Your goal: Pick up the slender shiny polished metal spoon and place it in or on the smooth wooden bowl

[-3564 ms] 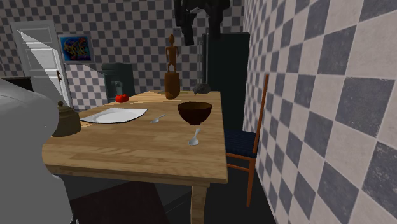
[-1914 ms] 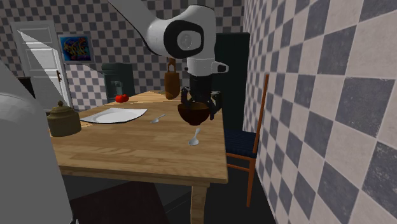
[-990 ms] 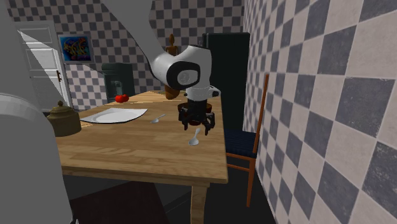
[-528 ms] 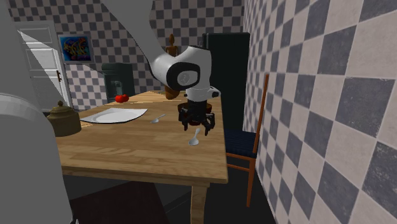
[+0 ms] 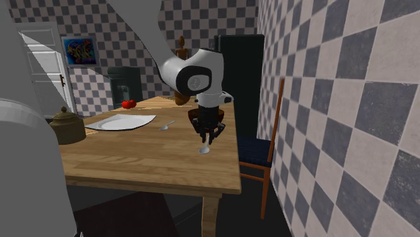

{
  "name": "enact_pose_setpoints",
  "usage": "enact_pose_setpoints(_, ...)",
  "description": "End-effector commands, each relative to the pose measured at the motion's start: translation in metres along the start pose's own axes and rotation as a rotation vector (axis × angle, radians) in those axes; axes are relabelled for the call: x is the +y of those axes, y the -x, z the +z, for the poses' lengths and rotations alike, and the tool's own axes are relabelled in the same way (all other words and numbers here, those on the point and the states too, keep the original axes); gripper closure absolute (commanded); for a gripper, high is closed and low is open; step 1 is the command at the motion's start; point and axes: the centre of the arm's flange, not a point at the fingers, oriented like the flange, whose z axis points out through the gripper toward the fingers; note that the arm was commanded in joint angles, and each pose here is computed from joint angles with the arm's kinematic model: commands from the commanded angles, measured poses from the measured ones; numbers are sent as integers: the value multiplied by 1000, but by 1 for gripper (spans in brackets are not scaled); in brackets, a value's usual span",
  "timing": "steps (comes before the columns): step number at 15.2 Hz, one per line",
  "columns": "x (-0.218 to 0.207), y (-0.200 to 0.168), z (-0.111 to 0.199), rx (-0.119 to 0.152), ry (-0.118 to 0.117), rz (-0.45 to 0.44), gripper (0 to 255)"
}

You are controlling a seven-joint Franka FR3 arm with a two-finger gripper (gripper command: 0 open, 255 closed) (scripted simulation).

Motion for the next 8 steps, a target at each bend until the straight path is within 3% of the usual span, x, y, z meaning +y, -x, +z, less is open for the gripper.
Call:
enact_pose_setpoints(1, 0, 0, 0, 0, 0, 0, 255)
enact_pose_setpoints(8, -4, -7, -31, 0, 0, 0, 255)
